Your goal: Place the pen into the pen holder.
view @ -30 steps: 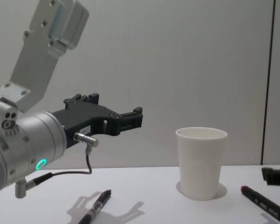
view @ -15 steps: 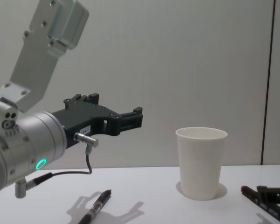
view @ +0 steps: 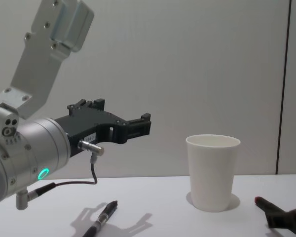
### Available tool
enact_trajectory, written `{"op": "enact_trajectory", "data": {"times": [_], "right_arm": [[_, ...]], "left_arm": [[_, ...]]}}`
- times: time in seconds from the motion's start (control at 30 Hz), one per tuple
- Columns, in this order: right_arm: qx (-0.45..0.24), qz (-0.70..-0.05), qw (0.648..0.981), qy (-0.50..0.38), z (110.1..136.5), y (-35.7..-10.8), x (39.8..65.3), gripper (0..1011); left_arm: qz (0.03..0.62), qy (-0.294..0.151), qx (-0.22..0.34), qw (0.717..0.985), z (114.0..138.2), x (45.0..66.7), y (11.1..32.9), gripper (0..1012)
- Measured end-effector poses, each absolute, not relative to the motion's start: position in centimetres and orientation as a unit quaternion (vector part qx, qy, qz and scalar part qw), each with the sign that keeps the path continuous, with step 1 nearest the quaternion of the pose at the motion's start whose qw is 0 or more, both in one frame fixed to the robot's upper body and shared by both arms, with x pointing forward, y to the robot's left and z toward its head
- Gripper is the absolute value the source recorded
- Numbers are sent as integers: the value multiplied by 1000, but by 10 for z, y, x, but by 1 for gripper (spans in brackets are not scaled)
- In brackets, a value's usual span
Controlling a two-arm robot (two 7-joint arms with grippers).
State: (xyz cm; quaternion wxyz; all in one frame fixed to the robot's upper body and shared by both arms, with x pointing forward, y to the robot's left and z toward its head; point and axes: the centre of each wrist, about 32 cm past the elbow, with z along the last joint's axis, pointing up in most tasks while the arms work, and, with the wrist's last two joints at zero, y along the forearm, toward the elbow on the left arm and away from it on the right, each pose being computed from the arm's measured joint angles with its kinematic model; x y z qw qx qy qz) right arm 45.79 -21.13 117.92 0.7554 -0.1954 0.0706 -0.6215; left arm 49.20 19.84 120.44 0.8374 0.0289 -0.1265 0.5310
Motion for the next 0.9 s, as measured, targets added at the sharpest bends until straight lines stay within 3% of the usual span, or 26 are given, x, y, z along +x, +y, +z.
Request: {"op": "enact_trajectory", "data": {"times": [0.9], "right_arm": [[-196,-617,758,80,1169,-203,466,1001]], "left_arm": [[531,-126,29,837,1204,492,198,1001]]}}
